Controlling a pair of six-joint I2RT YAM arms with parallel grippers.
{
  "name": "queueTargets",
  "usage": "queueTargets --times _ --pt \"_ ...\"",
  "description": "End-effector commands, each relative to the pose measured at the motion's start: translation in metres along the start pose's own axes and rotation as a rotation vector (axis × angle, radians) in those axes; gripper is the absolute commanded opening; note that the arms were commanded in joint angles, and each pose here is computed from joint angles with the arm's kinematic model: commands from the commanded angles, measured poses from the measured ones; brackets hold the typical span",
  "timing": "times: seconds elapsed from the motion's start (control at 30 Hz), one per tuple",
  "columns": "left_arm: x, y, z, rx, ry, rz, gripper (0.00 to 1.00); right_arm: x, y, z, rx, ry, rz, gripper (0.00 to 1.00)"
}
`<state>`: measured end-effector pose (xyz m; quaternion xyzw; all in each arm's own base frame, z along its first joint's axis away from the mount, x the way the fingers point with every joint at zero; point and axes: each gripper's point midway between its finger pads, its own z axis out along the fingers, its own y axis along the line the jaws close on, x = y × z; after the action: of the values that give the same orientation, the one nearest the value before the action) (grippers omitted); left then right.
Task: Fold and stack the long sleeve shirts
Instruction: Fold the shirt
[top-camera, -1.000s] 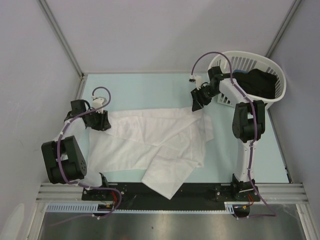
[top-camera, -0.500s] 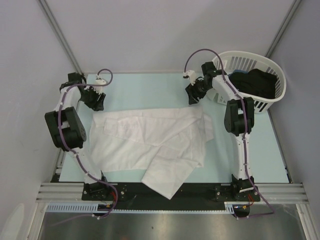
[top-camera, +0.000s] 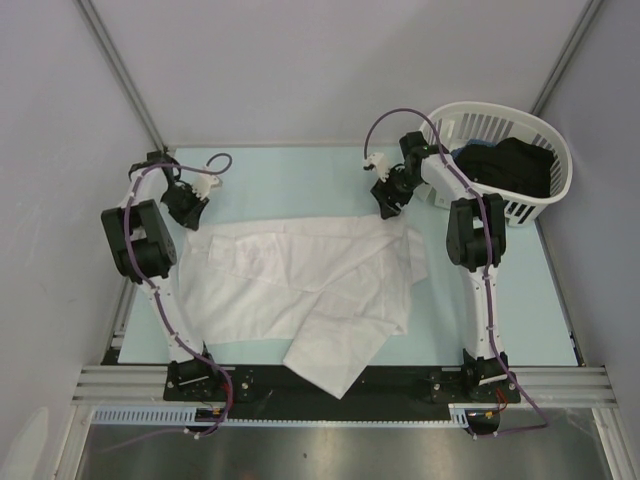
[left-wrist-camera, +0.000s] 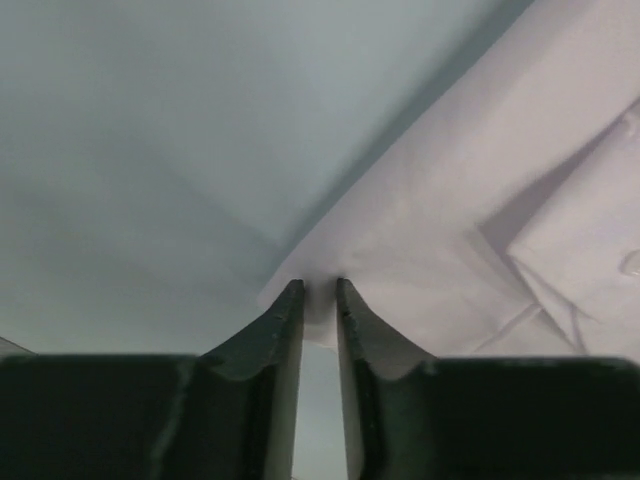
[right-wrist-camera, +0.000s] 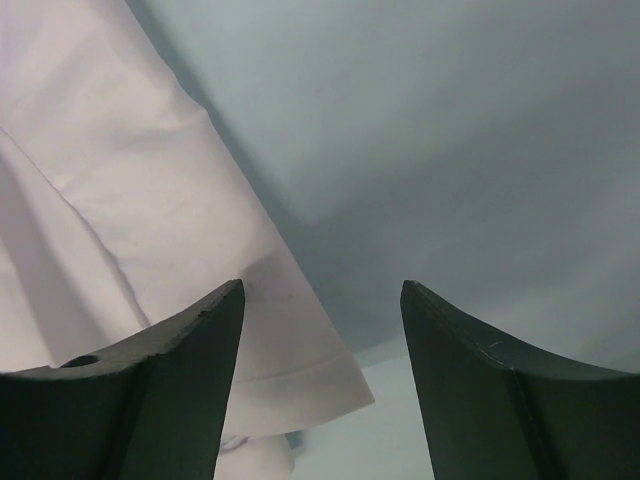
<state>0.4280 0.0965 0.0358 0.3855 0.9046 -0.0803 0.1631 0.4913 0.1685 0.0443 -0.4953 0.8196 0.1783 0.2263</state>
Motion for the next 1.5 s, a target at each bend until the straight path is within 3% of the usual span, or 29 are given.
queueTargets --times 0.0,0.07,0.2,0.3,0.33,0.43,0.63,0.67,0.73,0.77,0.83,0.87,0.97,1.37,1.43,1.47 --pt "-0.011 0.031 0.002 -0.058 -0.008 0.038 0.17 0.008 -0.009 0.000 0.021 0.026 -0.033 0.69" --pt "-0.009 0.030 0.005 -0.036 0.007 0.036 0.08 0.010 -0.011 -0.002 0.023 0.034 -0.039 0.69" --pt "-0.007 0.026 0.002 -0.020 -0.004 0.029 0.06 0.016 -0.011 -0.006 0.014 0.043 -0.038 0.69" --pt "-0.015 0.024 -0.013 -0.025 -0.057 0.025 0.19 0.015 -0.008 -0.010 -0.001 0.039 -0.043 0.68" --pt "-0.018 0.023 -0.020 -0.033 -0.071 0.029 0.33 0.017 -0.007 -0.011 -0.004 0.041 -0.042 0.67" --pt "-0.018 0.016 -0.021 -0.014 -0.076 0.042 0.45 0.022 -0.005 -0.008 -0.019 0.057 -0.050 0.64" --pt "-0.007 0.015 -0.006 0.017 -0.036 0.026 0.45 0.027 -0.003 0.001 -0.032 0.075 -0.069 0.52" --pt "-0.006 0.015 -0.002 0.024 -0.032 0.020 0.45 0.028 -0.004 0.001 -0.031 0.077 -0.069 0.45" --pt "-0.005 0.016 0.000 0.024 -0.030 0.014 0.36 0.027 -0.004 0.002 -0.032 0.080 -0.082 0.37" --pt "-0.005 0.016 0.000 0.025 -0.028 0.010 0.25 0.027 -0.005 0.001 -0.028 0.078 -0.085 0.28" --pt "-0.004 0.016 0.000 0.022 -0.023 0.011 0.14 0.025 -0.008 0.001 -0.018 0.071 -0.090 0.15" --pt "-0.004 0.016 0.000 0.024 -0.023 0.013 0.10 0.021 -0.010 -0.001 -0.002 0.065 -0.091 0.00" --pt "-0.008 0.017 -0.003 0.022 -0.038 0.001 0.00 0.011 -0.027 -0.002 0.085 0.045 -0.076 0.00" --pt "-0.055 0.076 -0.013 -0.163 -0.203 -0.115 0.00 -0.037 -0.116 -0.012 0.475 -0.078 -0.057 0.00" --pt "-0.059 0.086 -0.009 -0.186 -0.221 -0.140 0.00 -0.047 -0.118 -0.011 0.488 -0.098 -0.059 0.11" --pt "-0.064 0.092 -0.012 -0.207 -0.235 -0.147 0.01 -0.051 -0.118 -0.011 0.489 -0.104 -0.062 0.29"
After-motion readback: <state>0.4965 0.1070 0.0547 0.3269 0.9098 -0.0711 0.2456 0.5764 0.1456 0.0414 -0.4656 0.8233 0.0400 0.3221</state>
